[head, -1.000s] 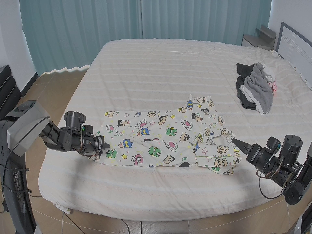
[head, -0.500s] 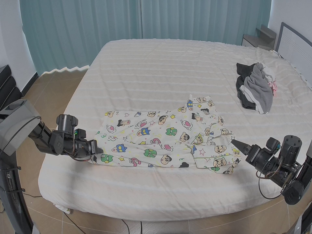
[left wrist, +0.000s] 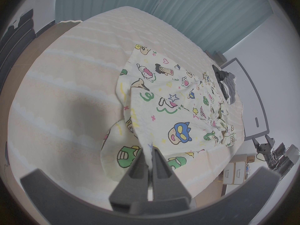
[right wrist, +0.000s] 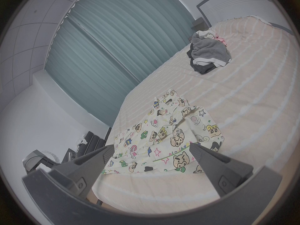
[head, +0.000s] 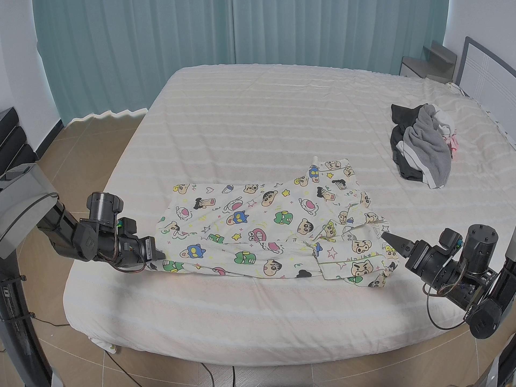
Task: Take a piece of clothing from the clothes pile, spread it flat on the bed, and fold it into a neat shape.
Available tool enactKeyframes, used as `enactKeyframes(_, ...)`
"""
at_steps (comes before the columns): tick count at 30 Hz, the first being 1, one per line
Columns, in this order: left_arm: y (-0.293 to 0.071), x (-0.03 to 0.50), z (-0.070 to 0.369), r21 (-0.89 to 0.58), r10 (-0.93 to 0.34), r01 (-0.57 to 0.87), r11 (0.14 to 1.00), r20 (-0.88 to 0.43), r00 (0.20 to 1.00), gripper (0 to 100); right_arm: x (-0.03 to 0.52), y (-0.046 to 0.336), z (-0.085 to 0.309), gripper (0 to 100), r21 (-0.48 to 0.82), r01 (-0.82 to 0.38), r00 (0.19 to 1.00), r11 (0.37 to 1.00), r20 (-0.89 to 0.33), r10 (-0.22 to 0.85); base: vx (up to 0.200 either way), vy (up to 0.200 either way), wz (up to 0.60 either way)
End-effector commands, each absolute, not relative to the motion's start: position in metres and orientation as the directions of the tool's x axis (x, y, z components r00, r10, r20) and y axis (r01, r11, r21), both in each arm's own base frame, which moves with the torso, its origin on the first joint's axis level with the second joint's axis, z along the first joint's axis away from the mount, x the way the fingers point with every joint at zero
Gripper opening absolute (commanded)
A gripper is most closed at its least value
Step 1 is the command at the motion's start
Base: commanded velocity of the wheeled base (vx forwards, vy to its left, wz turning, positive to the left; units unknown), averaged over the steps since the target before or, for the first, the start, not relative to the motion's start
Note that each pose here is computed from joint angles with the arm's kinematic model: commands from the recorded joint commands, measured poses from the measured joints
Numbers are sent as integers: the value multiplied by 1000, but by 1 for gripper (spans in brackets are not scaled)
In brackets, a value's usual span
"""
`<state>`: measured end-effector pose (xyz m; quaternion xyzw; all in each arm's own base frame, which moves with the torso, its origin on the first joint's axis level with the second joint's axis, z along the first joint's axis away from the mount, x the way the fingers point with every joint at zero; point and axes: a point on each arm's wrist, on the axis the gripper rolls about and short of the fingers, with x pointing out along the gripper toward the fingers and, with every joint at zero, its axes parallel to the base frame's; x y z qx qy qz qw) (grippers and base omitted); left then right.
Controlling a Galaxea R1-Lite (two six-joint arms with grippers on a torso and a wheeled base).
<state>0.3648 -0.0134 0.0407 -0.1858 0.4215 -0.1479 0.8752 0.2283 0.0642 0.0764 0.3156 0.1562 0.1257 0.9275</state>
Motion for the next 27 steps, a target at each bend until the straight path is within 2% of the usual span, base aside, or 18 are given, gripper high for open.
enactKeyframes(1, -14, 359, 41, -443, -409, 96, 891, -692, 595, 0, 229, 64, 77, 100, 626, -142, 922, 767, -199, 333, 0, 0, 0)
enactKeyframes(10, -14, 356, 35, -441, -404, 86, 893, -703, 586, 0, 230, 65, 74, 100, 625, -135, 919, 769, -211, 332, 0, 0, 0)
enactKeyframes(11, -14, 355, 36, -442, -406, 89, 892, -701, 587, 100, 230, 64, 73, 100, 626, -130, 919, 769, -215, 331, 0, 0, 0)
enactKeyframes(21, -12, 348, 53, -472, -402, 56, 880, -676, 618, 100, 248, 55, 67, 100, 613, -110, 927, 782, -219, 303, 0, 0, 0)
enactKeyframes(27, -5, 337, 85, -583, -388, -40, 812, -589, 709, 100, 305, 41, 26, 100, 490, -64, 921, 870, -305, 240, 0, 0, 0)
